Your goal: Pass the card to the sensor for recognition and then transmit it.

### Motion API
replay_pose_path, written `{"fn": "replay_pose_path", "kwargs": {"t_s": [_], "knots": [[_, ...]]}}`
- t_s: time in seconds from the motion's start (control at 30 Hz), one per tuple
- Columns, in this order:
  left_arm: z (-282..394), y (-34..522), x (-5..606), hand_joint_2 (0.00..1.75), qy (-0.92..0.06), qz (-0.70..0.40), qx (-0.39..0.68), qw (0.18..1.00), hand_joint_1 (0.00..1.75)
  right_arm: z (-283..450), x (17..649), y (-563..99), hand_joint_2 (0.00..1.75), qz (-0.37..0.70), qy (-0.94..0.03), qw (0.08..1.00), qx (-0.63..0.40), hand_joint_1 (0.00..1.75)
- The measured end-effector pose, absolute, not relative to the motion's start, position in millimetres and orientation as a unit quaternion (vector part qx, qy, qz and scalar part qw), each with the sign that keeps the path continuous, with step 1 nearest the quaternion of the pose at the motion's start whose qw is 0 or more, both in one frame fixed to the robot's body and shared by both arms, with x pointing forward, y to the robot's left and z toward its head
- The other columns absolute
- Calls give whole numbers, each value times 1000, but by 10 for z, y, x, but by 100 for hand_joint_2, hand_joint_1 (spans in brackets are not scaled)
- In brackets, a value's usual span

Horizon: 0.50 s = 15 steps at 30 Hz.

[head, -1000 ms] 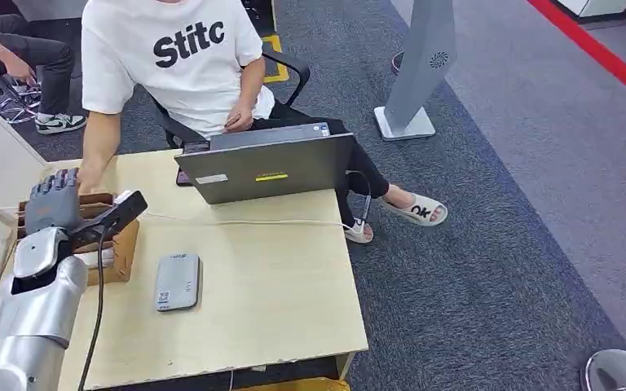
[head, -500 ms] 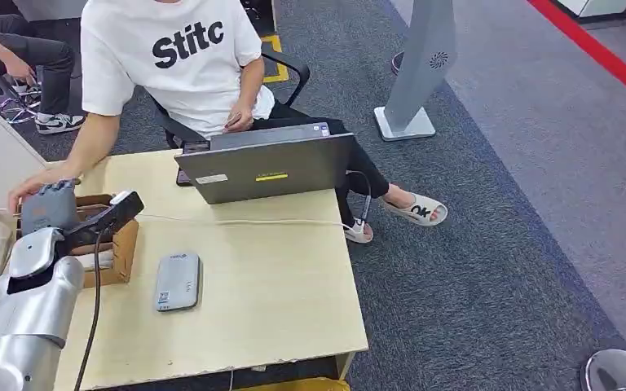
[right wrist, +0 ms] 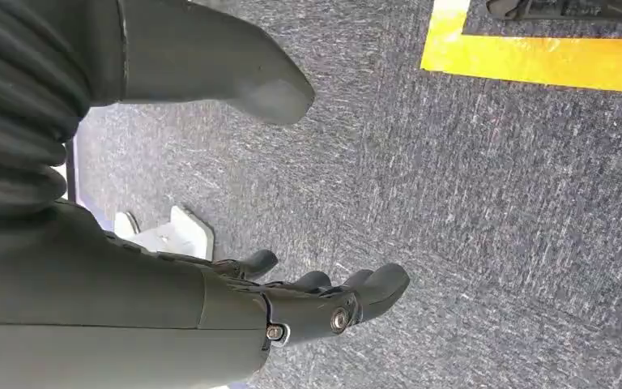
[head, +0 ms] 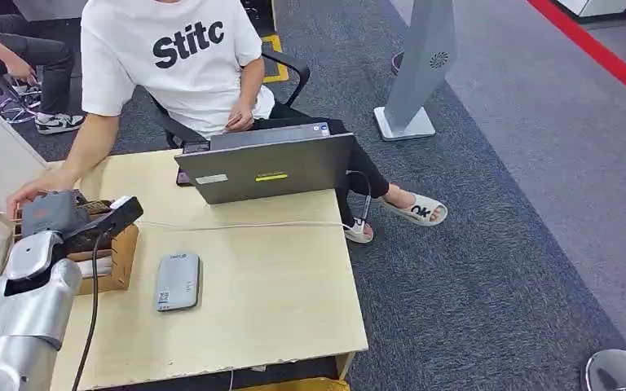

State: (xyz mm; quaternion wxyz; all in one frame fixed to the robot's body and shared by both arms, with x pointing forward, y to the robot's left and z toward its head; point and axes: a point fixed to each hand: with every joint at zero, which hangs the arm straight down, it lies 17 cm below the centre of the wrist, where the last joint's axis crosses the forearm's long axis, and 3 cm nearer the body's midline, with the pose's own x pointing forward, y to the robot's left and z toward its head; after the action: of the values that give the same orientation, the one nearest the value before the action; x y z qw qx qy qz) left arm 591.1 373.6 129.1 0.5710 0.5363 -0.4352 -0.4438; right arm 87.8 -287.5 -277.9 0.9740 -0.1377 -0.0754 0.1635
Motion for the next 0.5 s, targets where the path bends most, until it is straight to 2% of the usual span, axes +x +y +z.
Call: {"fn": "replay_pose_path", "kwargs": {"t_s": [0.5], "knots": [[1281,3771,5911,175,-439,-441,542,565,175,-2779,877,-2882,175,166,-75,973,-139,0]]}}
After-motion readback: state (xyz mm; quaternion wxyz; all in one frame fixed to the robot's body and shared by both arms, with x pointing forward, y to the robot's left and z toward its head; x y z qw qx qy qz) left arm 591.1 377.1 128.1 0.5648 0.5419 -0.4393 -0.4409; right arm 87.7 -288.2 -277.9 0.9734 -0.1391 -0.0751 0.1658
